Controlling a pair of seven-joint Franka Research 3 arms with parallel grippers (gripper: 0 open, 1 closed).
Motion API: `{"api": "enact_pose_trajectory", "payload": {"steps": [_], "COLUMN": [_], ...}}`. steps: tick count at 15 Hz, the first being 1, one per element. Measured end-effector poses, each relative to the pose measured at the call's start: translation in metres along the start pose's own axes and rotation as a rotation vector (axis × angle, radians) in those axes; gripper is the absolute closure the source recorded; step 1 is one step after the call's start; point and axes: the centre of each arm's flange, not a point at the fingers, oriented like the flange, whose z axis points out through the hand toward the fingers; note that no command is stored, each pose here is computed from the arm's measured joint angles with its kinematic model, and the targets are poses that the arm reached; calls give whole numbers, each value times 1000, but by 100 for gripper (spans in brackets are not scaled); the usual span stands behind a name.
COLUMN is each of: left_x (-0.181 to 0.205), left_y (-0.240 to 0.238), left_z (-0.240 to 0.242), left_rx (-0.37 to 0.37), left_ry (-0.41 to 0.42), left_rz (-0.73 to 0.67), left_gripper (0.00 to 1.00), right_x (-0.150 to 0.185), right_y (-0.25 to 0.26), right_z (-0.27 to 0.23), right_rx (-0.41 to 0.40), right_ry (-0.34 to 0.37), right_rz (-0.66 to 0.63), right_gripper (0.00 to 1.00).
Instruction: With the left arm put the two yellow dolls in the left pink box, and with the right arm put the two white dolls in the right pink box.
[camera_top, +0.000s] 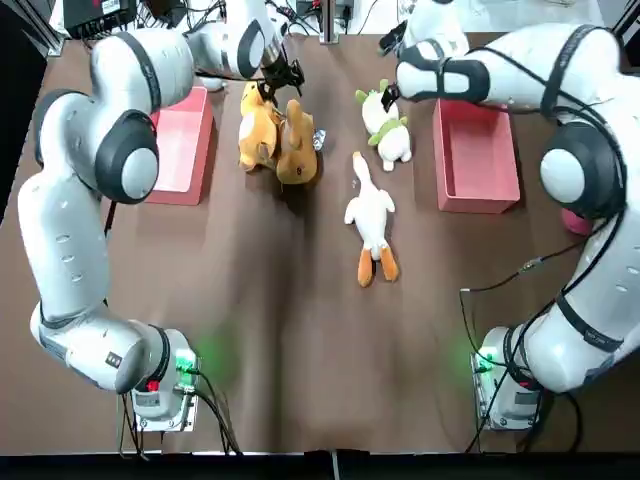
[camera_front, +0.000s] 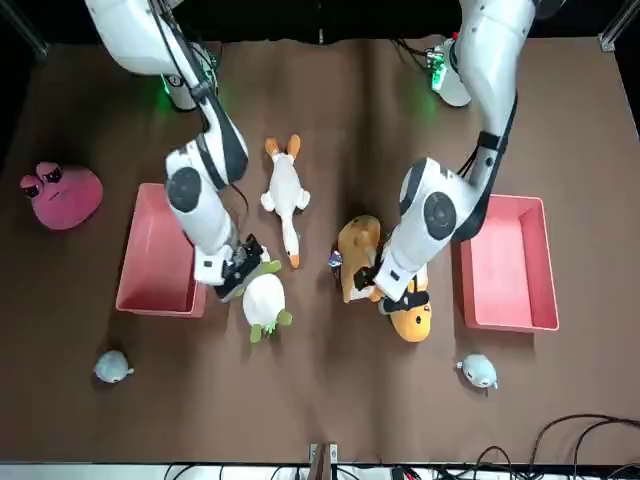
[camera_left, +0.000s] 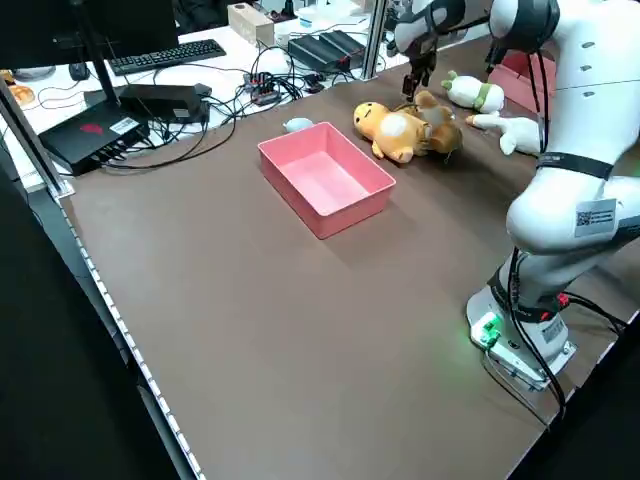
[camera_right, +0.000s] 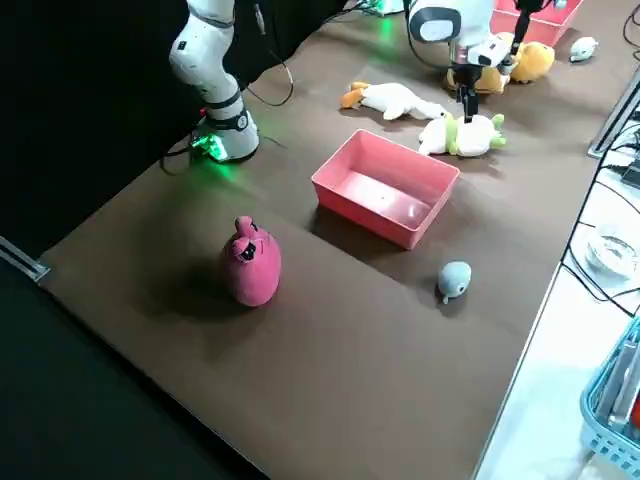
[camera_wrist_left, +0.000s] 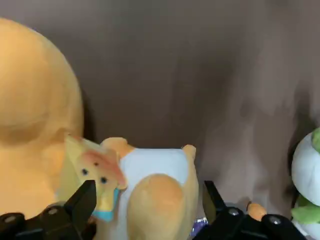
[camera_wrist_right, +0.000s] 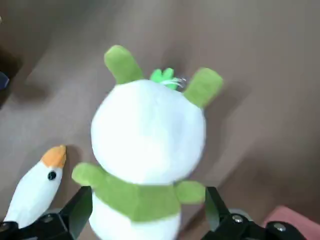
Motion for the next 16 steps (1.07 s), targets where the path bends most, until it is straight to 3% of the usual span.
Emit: {"api": "enact_pose_trajectory", "payload": {"steps": [6, 11, 12, 14, 16], "left_x": [-4, -22, -25, -26, -25], "left_y": [6, 27, 30, 30, 28], "left_z": [20, 24, 25, 27, 27], "left_rx": [0, -3, -2, -1, 2], "left_ry": [-2, -10, -12, -14, -13], "left_rz": [9, -2, 0, -1, -3], "left_gripper": [9, 13, 13, 29, 34], "right_x": [4, -2, -2, -3, -2], "right_y": [-11, -9, -8, -7, -7], "right_z": [50, 71, 72, 73, 73], "right_rx": [-8, -7, -7, -8, -8], "right_ry": [59, 44, 42, 40, 41], "right_rz": [-32, -41, -42, -40, -40], "right_gripper": [1, 2, 6, 28, 47]}}
